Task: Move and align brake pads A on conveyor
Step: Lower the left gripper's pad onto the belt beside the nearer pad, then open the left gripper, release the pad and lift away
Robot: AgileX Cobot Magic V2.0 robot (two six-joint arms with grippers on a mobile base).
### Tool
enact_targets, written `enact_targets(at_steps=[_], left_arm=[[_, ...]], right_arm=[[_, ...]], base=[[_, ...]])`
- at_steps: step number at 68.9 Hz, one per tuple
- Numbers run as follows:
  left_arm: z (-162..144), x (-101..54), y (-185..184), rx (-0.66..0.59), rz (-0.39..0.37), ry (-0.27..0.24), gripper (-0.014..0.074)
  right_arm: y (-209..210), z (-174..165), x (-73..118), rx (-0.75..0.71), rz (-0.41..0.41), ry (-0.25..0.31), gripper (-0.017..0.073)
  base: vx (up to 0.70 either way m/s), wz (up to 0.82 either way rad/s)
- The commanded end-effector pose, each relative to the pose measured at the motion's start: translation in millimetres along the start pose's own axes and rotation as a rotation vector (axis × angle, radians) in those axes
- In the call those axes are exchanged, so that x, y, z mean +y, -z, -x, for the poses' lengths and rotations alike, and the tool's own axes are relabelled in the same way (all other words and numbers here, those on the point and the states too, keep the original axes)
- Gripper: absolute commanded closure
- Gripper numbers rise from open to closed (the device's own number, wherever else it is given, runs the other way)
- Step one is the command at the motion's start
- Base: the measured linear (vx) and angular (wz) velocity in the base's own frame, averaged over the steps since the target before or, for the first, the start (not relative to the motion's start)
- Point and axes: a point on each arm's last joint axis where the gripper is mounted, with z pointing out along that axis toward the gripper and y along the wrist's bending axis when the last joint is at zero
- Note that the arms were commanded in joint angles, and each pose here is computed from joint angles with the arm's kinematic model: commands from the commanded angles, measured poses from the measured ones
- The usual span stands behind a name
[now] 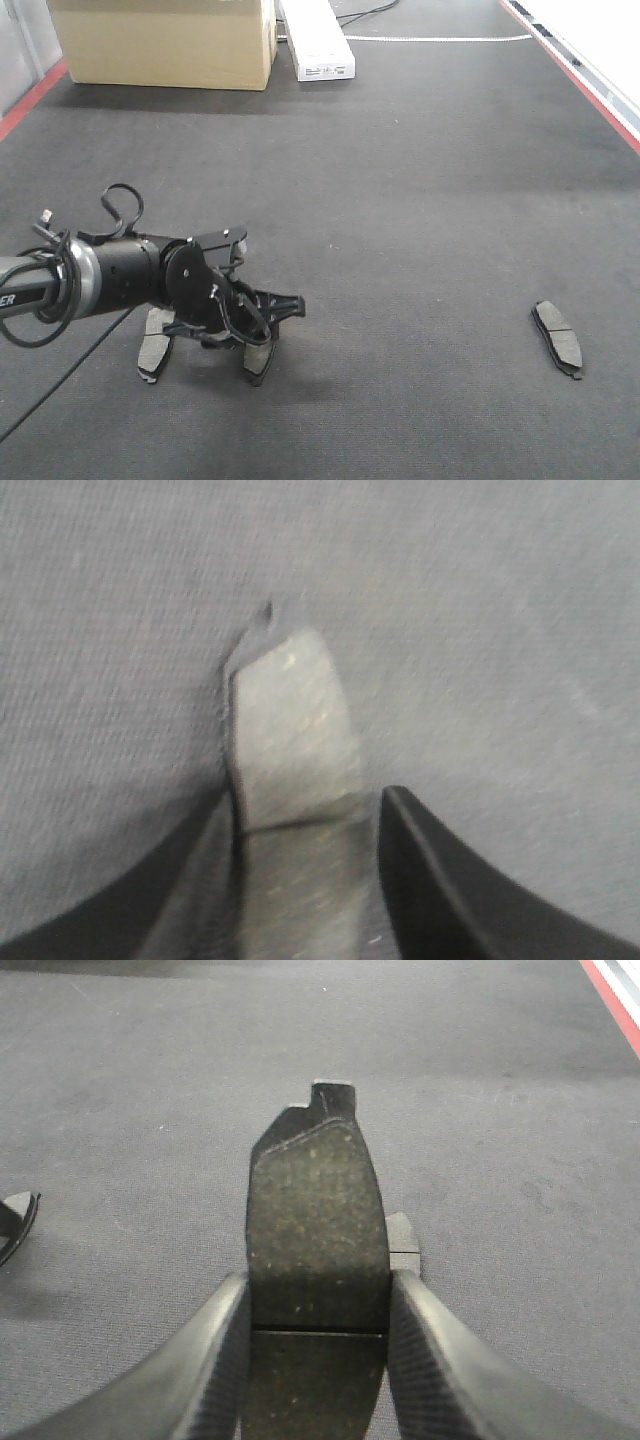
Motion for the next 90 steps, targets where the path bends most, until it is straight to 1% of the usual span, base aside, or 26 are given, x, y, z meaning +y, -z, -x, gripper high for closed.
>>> enact_targets(at_steps=[1, 6, 10, 16, 23, 33, 37, 47, 53, 62, 69, 80, 90], left_arm=[[18, -16.9, 26, -0.103, -0.066, -0.024, 0.0195], [21, -20.3, 33, -0.101, -0.07, -0.066, 0.0174], [23, -22.0, 43, -0.118, -0.075, -0.109, 0.0171], [26, -23.9, 61, -0.164, -0.07, -0.168, 0.0171], [30, -26.1, 92, -0.232, -0.059, -0.234, 0.0171], [30, -25.1, 136, -0.333, -0.029, -0.285, 0.0171], [29, -22.4, 154, -0.37, 0.007, -0.312, 0.0171], [24, -15.1, 198, -0.454, 0.079, -0.333, 0.0171], [20, -12.0, 221, -0.506, 0.096, -0.332, 0.0171], [10, -9.0, 254, -0.588, 0.073, -0.339, 0.0171], [-6, -2.4, 272, -0.655, 0.049, -0.352, 0.0174], [-40, 17.1, 283, -0.724, 0.042, -0.394, 0.0188], [-81, 37.4, 288, -0.816, -0.01, -0.425, 0.02]], right_arm=[[5, 15, 0.1, -0.11, 0.005, 0.02, 0.0564], [5, 15, 0.1, -0.11, 0.005, 0.02, 0.0564], [5, 15, 0.1, -0.11, 0.005, 0.02, 0.0564], [5, 15, 0.1, -0.11, 0.005, 0.02, 0.0564], [5, 15, 0.1, -0.11, 0.005, 0.02, 0.0564], [5, 15, 0.1, -0.11, 0.005, 0.02, 0.0564], [5, 15, 0.1, -0.11, 0.005, 0.02, 0.0564], [5, 15, 0.1, -0.11, 0.005, 0.02, 0.0564], [5, 15, 0.1, -0.11, 0.005, 0.02, 0.0564], [5, 15, 0.1, -0.11, 0.005, 0.02, 0.0564], [5, 15, 0.1, -0.11, 0.005, 0.02, 0.0564], [5, 15, 0.1, -0.11, 0.005, 0.02, 0.0564], [5, 15, 0.1, -0.11, 0.005, 0.02, 0.0564]], base=[[0.0, 0.0], [0.0, 0.0], [0.0, 0.0], [0.0, 0.0], [0.0, 0.0], [0.0, 0.0], [0.0, 0.0], [0.0, 0.0], [0.0, 0.0], [0.0, 0.0], [0.0, 0.0], [0.0, 0.0], [0.0, 0.0]])
